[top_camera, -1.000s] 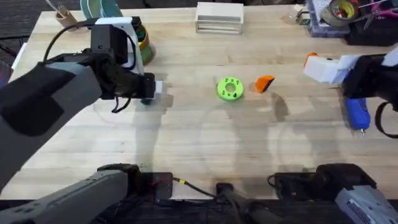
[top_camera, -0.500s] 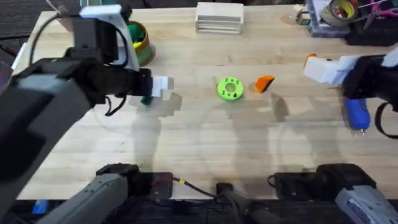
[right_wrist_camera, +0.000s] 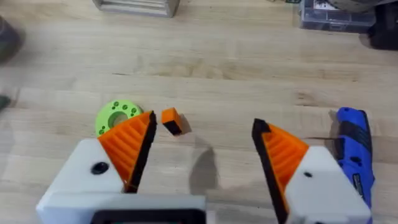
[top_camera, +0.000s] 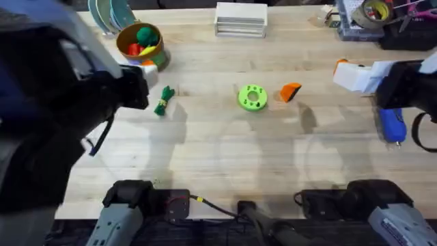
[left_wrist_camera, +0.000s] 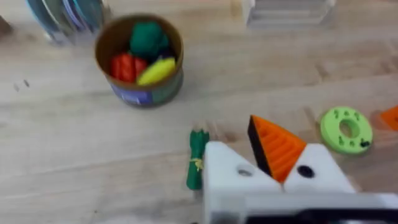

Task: Pick up the gripper from the table and insert it into the empty holder that is missing its gripper. Then pick up a screw, insert it into the mounting hole, and use the screwdriver to tighten it. Finally, clean up the table by picking up the vegetable and placing it into the bucket.

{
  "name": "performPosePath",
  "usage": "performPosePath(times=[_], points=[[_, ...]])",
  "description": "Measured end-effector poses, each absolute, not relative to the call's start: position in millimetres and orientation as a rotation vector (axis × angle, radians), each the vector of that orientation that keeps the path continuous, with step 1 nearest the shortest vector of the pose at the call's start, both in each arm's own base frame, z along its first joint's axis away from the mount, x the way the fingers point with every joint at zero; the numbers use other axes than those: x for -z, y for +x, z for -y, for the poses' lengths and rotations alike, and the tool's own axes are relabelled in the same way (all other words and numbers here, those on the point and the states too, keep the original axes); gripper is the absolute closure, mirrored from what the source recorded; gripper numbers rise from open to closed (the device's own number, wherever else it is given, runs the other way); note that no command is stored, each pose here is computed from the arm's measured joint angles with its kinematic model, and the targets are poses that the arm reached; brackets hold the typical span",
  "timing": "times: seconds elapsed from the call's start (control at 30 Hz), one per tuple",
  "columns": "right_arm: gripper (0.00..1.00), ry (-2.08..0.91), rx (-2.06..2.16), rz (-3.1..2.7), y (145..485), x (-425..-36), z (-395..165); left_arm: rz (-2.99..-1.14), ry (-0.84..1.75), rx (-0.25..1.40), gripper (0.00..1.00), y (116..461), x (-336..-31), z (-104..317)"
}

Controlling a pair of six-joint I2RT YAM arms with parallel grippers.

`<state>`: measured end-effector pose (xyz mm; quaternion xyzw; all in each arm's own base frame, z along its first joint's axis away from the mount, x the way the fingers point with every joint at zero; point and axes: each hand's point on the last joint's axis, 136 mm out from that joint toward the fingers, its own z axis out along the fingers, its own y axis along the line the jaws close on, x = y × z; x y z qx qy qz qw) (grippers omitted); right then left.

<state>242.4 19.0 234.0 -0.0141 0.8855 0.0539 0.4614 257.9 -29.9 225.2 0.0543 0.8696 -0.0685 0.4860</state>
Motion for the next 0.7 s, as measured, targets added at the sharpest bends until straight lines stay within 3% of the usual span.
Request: performPosePath(times=[0.03,0.2,0.23,0.7], points=[[0.010,-0.035,-0.132,-2.178,242,-234,-19,-2.081,0.137,0.161,0.894,256,-233,30],[0.011,-0.035,-0.132,-2.178,242,-234,-19,-1.967,0.140,0.153,0.117,248,-260,30],[0.011,-0.035,-0.132,-2.178,242,-234,-19,-1.960,0.139,0.155,0.034,247,-261,30],[0.010,-0.035,-0.132,-2.178,242,-234,-19,-1.956,0.162,0.191,0.008,245,-262,36]])
